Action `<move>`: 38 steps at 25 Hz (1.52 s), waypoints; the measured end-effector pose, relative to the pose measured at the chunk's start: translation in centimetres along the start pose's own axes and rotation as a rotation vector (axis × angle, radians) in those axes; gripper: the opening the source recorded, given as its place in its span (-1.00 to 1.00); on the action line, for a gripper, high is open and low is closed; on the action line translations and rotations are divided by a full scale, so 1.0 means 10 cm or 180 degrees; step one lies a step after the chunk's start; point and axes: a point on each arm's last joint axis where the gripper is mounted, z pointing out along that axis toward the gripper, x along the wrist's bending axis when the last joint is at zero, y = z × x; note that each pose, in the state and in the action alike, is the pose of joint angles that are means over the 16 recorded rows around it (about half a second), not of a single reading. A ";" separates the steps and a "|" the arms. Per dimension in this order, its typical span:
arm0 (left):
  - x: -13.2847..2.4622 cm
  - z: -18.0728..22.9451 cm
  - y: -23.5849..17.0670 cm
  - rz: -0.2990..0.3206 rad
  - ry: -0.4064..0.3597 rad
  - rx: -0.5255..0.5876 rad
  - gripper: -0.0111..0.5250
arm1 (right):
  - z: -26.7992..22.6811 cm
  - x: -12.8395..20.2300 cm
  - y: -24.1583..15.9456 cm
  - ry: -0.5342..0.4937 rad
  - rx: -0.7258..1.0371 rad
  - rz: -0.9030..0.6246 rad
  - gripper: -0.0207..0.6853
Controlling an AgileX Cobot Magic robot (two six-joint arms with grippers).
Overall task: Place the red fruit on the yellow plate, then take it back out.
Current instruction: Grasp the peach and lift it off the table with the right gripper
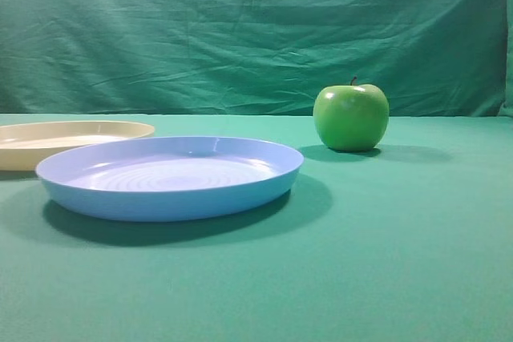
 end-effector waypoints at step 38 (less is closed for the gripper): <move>0.00 0.00 0.00 0.0000 0.0000 0.0000 -0.96 | 1.29 0.41 0.13 0.0712 0.3471 -0.0587 0.65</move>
